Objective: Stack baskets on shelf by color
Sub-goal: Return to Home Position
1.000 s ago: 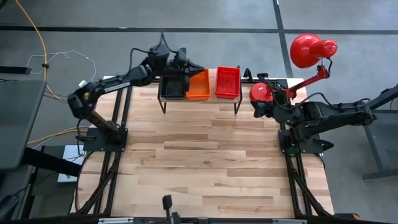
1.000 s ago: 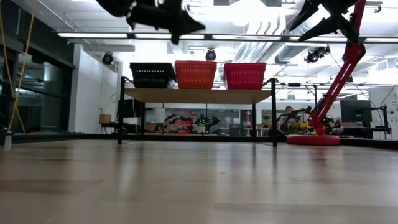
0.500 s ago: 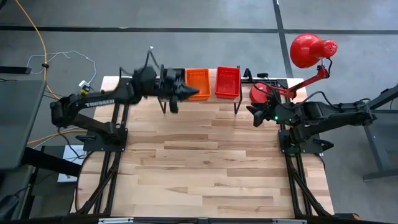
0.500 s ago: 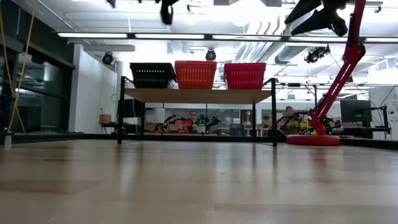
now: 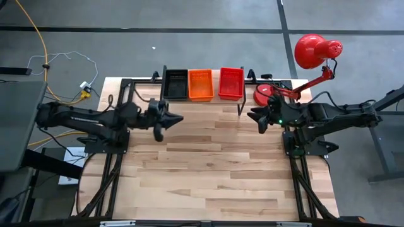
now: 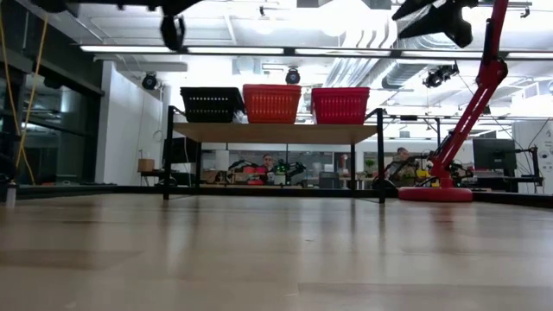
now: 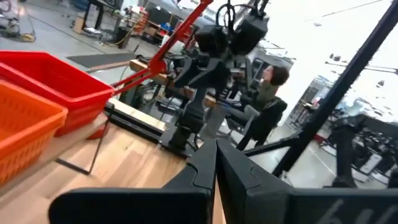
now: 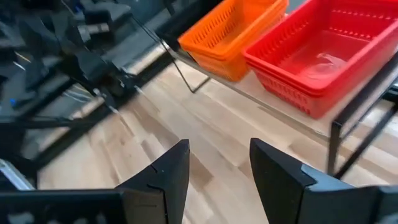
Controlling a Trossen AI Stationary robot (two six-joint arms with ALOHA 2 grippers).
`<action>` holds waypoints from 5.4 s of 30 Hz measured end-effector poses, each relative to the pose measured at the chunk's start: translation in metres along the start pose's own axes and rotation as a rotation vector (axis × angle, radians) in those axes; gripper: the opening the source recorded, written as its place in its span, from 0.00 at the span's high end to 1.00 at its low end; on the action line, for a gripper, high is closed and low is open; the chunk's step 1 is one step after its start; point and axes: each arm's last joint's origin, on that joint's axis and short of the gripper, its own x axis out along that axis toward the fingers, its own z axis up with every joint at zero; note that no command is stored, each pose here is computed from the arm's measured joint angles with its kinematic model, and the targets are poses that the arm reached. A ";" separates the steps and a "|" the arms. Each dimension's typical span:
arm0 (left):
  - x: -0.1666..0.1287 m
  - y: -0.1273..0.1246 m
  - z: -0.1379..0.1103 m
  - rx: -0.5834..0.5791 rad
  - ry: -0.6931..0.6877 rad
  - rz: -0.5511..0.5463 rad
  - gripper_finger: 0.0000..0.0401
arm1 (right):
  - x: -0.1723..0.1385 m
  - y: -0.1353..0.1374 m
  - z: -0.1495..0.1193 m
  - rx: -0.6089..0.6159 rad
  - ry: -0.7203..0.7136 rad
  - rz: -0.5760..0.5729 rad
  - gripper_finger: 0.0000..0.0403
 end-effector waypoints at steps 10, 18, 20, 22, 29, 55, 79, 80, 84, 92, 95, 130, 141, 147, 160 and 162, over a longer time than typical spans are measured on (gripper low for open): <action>-0.055 0.027 -0.039 0.004 -0.005 -0.077 1.00 | -0.001 0.010 0.009 0.035 -0.058 0.130 0.61; -0.082 0.040 -0.060 -0.040 -0.067 -0.108 1.00 | -0.001 0.012 0.011 0.046 -0.063 0.169 0.61; -0.086 0.041 -0.066 -0.038 -0.065 -0.115 1.00 | -0.001 0.012 0.011 0.043 -0.061 0.167 0.61; -0.090 0.043 -0.073 -0.041 -0.061 -0.114 1.00 | -0.001 0.011 0.010 0.041 -0.057 0.164 0.61; -0.097 0.046 -0.091 -0.050 -0.061 -0.129 1.00 | -0.001 0.012 0.010 0.043 -0.055 0.168 0.61; -0.097 0.048 -0.098 0.022 0.012 -0.107 1.00 | -0.034 -0.043 -0.040 0.016 -0.189 0.529 0.96; -0.097 0.048 -0.098 0.022 0.013 -0.107 1.00 | 0.009 -0.098 -0.115 0.008 -0.277 0.556 1.00; -0.097 0.048 -0.098 0.022 0.014 -0.107 1.00 | 0.010 -0.098 -0.118 0.006 -0.273 0.547 1.00; -0.097 0.048 -0.098 0.022 0.017 -0.105 1.00 | 0.013 -0.096 -0.129 -0.053 -0.272 0.498 1.00; -0.097 0.048 -0.098 0.022 0.018 -0.105 1.00 | 0.017 -0.097 -0.135 -0.184 -0.309 0.456 1.00; -0.097 0.048 -0.098 0.022 0.018 -0.105 1.00 | 0.017 -0.097 -0.136 -0.252 -0.307 0.468 1.00; -0.121 0.048 -0.105 0.024 0.084 -0.146 1.00 | 0.017 -0.096 -0.137 -0.198 -0.282 0.492 1.00; -0.122 0.044 -0.106 0.022 0.093 -0.182 1.00 | 0.017 -0.096 -0.137 -0.198 -0.282 0.492 1.00; -0.121 0.047 -0.106 0.367 0.066 -0.181 1.00 | 0.017 -0.096 -0.137 -0.198 -0.282 0.491 1.00; -0.121 0.047 -0.106 0.363 0.066 -0.177 1.00 | 0.017 -0.096 -0.137 -0.198 -0.282 0.490 1.00; -0.121 0.047 -0.106 0.363 0.066 -0.176 1.00 | 0.017 -0.096 -0.137 -0.197 -0.282 0.490 1.00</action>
